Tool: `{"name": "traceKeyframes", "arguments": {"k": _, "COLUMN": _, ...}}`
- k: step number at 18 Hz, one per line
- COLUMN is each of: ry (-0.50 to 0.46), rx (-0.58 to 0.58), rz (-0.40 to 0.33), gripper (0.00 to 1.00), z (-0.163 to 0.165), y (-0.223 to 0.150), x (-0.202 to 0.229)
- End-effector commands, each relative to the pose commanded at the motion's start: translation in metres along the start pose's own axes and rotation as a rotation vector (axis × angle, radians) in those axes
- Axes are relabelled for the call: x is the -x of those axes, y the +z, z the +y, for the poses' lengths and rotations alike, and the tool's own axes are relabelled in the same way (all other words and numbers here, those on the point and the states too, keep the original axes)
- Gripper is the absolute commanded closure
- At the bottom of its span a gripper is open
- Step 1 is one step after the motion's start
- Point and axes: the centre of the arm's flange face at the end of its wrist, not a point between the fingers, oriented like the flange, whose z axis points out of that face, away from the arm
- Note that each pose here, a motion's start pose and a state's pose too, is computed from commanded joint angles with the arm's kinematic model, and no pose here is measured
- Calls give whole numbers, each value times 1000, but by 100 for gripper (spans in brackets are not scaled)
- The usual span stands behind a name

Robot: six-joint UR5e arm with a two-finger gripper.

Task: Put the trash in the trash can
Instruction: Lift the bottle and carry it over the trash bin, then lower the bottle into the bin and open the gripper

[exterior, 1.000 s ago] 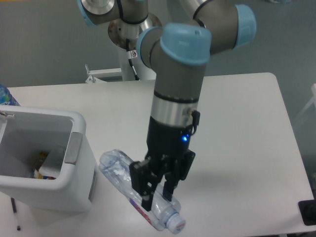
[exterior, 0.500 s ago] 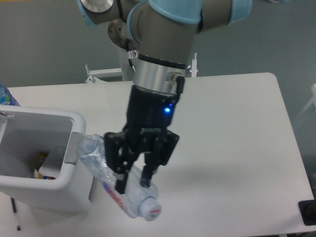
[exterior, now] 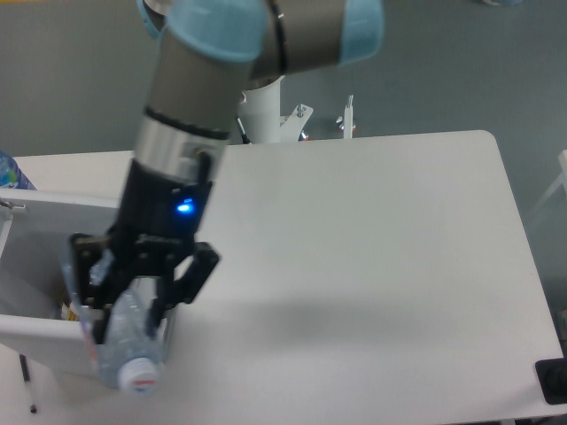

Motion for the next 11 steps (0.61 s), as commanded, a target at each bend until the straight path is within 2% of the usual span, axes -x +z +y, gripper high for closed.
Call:
{"name": "traceKeyframes", "arguments": {"k": 4, "ry": 4, "rx": 12, "rz": -2, "gripper": 41, "z": 5, "y": 6, "x": 2}}
{"name": "traceKeyframes", "arguments": {"k": 5, "ry": 20, "rx": 21, "rz": -2, "gripper": 34, "z": 9, "y": 10, "x": 2}}
{"name": "traceKeyframes", "arguments": {"k": 6, "ry": 44, "rx": 33, "rz": -3, "gripper": 21, "z": 14, "y": 15, "x": 2}}
{"name": "traceKeyframes", "arguments": {"k": 8, "ry": 78, "rx": 47, "rz": -29, "gripper": 16, "z": 22, "y": 22, "x": 7}}
{"name": "traceKeyframes", "arguments": {"k": 10, "ry": 94, "rx": 47, "rz": -52, "gripper": 2, "z": 27, "y": 26, "x": 0}}
{"name": "traceKeyframes", "arguments": {"k": 11, "ry": 94, "rx": 45, "rz": -61, "gripper": 0, "z": 27, "y": 27, "x": 2}}
